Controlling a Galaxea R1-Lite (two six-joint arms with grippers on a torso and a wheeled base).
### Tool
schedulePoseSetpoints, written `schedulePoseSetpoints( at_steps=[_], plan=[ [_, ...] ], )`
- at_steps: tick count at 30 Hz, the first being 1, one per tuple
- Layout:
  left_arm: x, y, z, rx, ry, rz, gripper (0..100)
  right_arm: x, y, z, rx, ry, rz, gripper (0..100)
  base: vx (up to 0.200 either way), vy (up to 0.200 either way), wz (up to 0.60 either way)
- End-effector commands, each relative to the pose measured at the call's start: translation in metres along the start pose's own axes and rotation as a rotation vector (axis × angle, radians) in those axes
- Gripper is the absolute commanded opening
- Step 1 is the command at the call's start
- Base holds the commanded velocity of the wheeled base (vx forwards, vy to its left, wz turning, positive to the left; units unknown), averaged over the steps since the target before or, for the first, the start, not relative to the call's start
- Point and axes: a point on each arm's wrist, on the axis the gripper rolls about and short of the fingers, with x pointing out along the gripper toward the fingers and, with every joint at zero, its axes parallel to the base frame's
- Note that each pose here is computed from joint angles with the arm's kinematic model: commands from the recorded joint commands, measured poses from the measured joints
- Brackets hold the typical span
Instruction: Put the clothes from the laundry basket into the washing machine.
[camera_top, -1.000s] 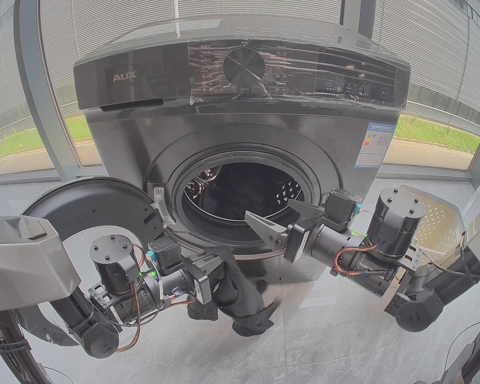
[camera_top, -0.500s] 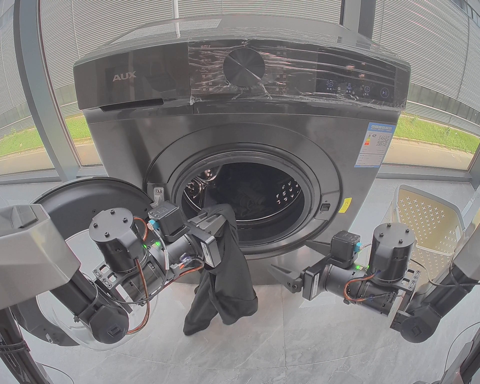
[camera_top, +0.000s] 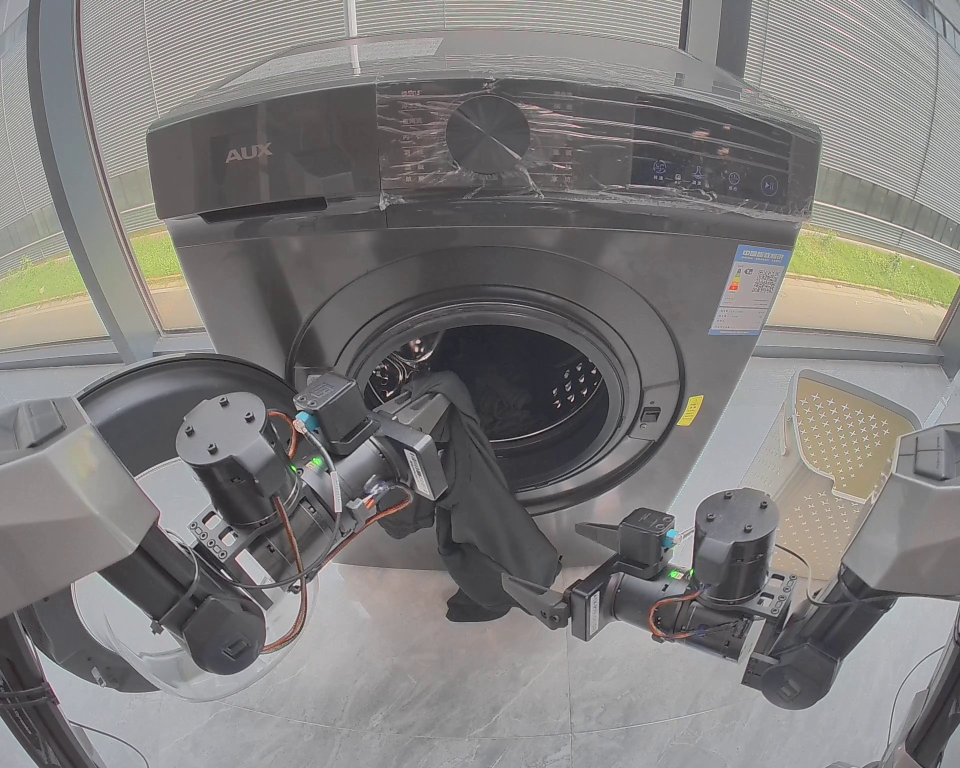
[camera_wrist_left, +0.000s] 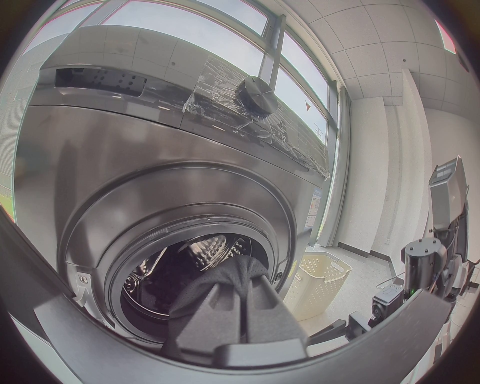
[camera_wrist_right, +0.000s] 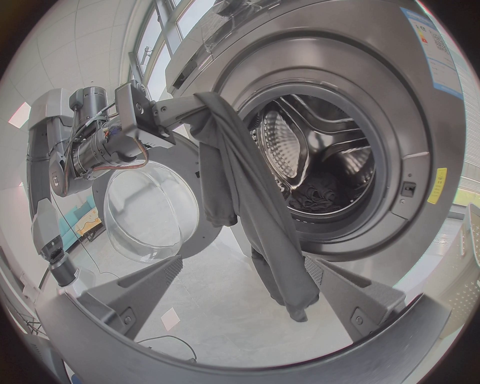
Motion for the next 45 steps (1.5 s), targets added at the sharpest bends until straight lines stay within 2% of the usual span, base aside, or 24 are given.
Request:
schedulePoseSetpoints(
  at_steps=[1,9,14,17,22,25,30,35,36,41,45],
  plan=[
    [0.002,-0.002,0.001,-0.001,-0.007,-0.006,0,0.014,0.005,-0.013,-0.005,0.017,0.03,100,0.0,0.0,0.0],
    [0.003,-0.002,0.001,-0.002,-0.012,0.02,0,0.045,0.003,-0.025,-0.006,-0.007,0.036,100,0.0,0.0,0.0],
    [0.005,-0.006,0.003,-0.004,-0.02,0.01,0,0.06,0.01,-0.032,-0.013,-0.037,0.114,100,0.0,0.0,0.0],
    [0.004,-0.008,0.003,-0.007,-0.022,0.002,0,0.07,0.01,-0.032,-0.014,-0.049,0.121,100,0.0,0.0,0.0],
    [0.004,-0.011,0.004,-0.007,-0.023,0.003,0,0.098,0.002,-0.031,-0.024,-0.094,0.091,100,0.0,0.0,0.0],
    [0.003,-0.011,0.003,-0.009,-0.019,0.006,0,0.111,-0.016,-0.031,-0.022,-0.125,0.001,100,0.0,0.0,0.0],
    [0.001,-0.01,0.003,-0.01,-0.016,0.009,0,0.117,-0.033,-0.032,-0.015,-0.137,-0.053,100,0.0,0.0,0.0],
    [0.0,-0.009,0.001,-0.009,-0.008,0.016,0,0.116,-0.034,-0.031,-0.013,-0.143,-0.056,100,0.0,0.0,0.0],
    [0.0,-0.008,0.0,-0.007,-0.006,0.017,0,0.115,-0.033,-0.03,-0.014,-0.146,-0.053,0,0.0,0.0,0.0],
    [-0.001,-0.003,-0.003,-0.005,0.003,0.031,0,0.106,-0.028,-0.02,-0.014,-0.161,-0.046,0,0.0,0.0,0.0],
    [-0.001,0.009,-0.004,0.002,0.006,0.065,0,0.085,-0.026,-0.004,-0.014,-0.172,-0.047,0,0.0,0.0,0.0]
  ],
)
